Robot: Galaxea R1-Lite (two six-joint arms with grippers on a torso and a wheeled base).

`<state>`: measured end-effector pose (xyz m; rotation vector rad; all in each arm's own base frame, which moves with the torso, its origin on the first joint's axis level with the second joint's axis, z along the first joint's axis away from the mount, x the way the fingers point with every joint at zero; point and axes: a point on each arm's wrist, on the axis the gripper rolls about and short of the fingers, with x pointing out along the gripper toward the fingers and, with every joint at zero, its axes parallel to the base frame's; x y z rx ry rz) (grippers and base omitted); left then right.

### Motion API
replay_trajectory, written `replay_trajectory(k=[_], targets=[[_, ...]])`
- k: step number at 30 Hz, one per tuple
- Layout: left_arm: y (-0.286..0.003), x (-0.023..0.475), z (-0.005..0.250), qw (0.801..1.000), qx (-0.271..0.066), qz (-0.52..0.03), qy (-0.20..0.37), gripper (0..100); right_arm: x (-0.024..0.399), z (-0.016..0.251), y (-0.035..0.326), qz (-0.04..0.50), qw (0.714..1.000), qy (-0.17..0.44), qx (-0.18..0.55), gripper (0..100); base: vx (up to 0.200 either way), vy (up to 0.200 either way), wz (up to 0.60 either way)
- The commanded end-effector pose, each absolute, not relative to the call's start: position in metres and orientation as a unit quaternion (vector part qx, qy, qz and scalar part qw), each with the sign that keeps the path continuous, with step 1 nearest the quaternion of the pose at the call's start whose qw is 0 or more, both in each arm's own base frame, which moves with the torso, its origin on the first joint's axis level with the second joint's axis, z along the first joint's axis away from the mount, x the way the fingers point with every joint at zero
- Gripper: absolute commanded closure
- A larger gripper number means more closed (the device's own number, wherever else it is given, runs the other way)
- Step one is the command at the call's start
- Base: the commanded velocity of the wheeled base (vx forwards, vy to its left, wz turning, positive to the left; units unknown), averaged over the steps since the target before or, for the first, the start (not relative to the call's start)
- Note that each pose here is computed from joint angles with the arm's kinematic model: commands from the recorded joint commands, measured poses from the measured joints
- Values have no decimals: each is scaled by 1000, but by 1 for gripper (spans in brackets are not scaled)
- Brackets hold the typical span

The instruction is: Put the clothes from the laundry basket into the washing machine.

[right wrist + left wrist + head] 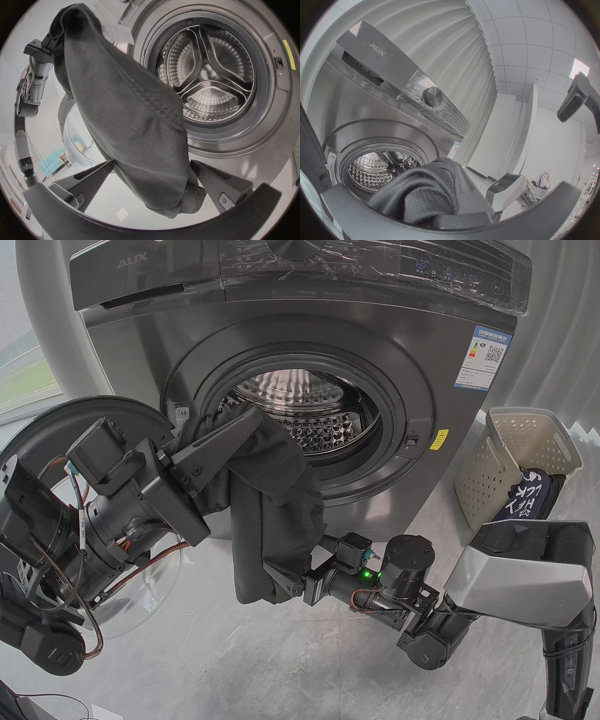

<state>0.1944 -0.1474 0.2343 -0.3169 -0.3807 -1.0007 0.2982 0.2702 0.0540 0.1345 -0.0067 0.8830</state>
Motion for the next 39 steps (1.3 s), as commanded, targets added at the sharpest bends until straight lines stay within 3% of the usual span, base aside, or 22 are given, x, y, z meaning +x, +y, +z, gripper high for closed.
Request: replay_trajectory(k=[1,3,4,13,19,26,32,39], targets=[[-148,195,234,848,-151,-475,-179,100,300,49,272,427,902,1,64,0,0,0,0],[-148,195,234,848,-151,-475,-181,100,300,49,272,426,902,1,64,0,0,0,0],[-148,195,234,848,-151,-474,-181,100,300,49,272,425,903,0,64,100,0,0,0],[-147,198,234,852,-151,-468,-180,100,289,76,252,415,908,-14,62,100,0,0,0],[-147,200,232,855,-152,-463,-177,100,273,101,210,384,922,-15,57,100,0,0,0],[-138,206,233,864,-149,-446,-181,100,260,111,161,332,943,-10,29,100,0,0,0],[-131,210,232,871,-147,-432,-181,100,259,121,148,315,948,-24,33,100,0,0,0],[-131,208,229,872,-148,-433,-175,100,248,125,154,333,942,-24,40,100,0,0,0]])
